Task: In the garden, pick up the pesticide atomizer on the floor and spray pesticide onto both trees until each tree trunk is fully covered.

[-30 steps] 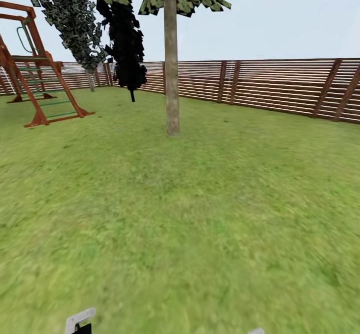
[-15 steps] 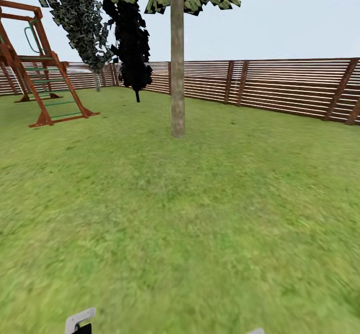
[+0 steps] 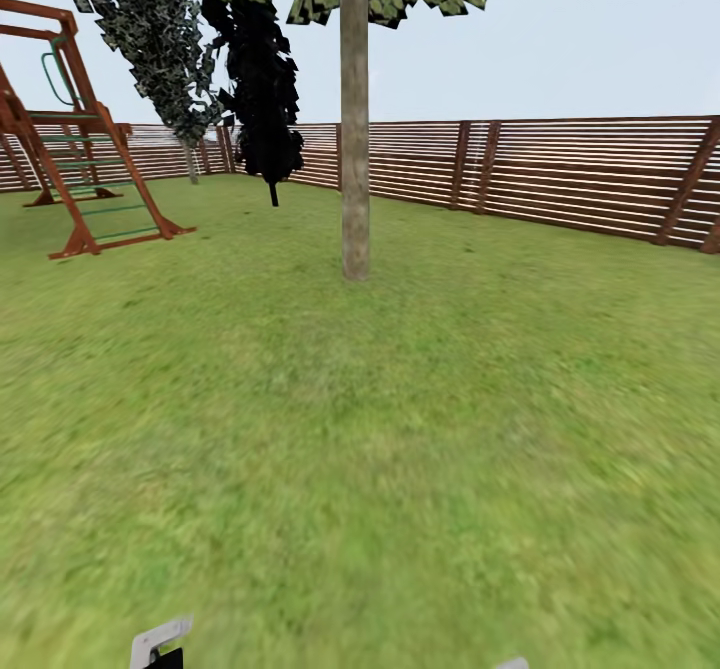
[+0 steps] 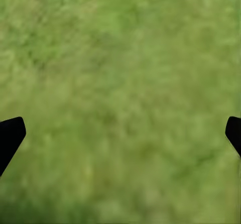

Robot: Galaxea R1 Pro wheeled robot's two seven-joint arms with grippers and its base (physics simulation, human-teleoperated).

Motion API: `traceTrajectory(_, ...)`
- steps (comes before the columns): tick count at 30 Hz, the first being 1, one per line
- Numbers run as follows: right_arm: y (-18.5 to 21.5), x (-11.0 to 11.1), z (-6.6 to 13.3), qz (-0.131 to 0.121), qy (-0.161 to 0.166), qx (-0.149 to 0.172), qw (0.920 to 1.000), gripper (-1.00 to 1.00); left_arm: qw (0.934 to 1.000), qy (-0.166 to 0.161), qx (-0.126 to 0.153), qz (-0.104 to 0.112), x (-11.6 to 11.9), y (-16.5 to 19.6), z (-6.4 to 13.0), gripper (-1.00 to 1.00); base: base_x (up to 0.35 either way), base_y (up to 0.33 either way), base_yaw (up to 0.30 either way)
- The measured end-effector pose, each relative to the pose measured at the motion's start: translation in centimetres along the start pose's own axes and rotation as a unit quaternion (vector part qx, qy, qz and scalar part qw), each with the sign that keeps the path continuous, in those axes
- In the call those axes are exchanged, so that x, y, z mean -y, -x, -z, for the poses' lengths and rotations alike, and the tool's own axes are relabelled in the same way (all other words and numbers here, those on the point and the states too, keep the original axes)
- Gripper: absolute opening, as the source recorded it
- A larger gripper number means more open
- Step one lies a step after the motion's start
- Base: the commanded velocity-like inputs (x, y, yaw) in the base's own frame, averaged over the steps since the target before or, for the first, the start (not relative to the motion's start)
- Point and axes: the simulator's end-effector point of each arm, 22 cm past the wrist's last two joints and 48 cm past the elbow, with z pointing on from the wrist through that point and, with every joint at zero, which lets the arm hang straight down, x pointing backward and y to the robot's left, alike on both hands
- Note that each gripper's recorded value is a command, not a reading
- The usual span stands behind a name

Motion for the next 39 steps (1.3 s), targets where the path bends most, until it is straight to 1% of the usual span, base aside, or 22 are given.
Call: traceTrajectory(39,-0.02,-0.01,0.01,0.0,0.0,0.0,1.0,1.0,1.0,0.0,0.0,0.0,0.0,0.0,0.0,-1.0,0.34,0.0,0.0)
